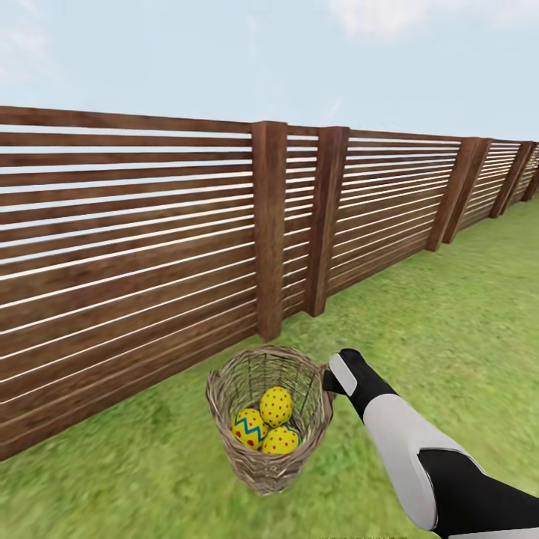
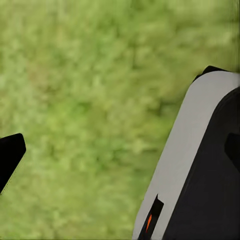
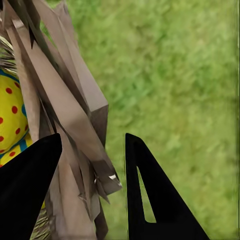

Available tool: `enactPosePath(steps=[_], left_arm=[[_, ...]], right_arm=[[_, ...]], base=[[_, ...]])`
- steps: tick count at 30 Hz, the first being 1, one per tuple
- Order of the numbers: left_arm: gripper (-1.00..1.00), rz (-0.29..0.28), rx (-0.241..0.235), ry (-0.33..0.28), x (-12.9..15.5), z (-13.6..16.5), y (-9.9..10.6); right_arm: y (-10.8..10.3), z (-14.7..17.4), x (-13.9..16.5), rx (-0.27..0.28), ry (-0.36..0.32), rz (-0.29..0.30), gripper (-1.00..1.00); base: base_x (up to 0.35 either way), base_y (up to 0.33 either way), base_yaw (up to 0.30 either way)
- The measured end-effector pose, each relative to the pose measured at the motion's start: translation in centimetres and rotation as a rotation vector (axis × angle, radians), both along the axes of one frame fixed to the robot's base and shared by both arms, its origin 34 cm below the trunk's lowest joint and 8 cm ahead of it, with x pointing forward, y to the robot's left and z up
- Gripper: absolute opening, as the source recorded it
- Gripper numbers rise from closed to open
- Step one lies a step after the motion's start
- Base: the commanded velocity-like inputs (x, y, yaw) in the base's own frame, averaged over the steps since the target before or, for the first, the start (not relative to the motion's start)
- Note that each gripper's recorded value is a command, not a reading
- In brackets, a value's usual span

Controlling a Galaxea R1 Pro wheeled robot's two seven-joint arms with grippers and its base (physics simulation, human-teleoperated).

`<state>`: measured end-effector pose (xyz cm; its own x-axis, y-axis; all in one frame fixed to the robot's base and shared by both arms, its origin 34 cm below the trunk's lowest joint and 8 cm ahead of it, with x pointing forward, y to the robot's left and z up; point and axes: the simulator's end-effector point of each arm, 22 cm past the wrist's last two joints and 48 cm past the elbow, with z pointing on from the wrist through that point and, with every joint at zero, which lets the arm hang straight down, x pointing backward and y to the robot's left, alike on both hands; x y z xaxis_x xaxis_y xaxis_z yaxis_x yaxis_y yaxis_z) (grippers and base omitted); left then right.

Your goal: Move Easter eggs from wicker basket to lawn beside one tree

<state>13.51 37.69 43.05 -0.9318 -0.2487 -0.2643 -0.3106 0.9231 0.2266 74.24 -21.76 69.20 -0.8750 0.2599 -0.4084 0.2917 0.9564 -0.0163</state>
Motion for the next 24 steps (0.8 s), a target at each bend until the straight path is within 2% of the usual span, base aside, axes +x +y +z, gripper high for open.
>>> enactPosePath(steps=[12,24], left_arm=[[1.0,0.0,-0.001,-0.001,0.2,2.1,-0.1],[1.0,0.0,0.001,-0.001,0.2,2.1,0.0]], right_arm=[[0.0,2.1,0.1,0.0,0.001,0.001,-1.0],[0.0,2.1,0.1,0.0,0.002,0.001,-1.0]], base=[[0.0,0.0,-0.276],[0.0,0.0,-0.279]])
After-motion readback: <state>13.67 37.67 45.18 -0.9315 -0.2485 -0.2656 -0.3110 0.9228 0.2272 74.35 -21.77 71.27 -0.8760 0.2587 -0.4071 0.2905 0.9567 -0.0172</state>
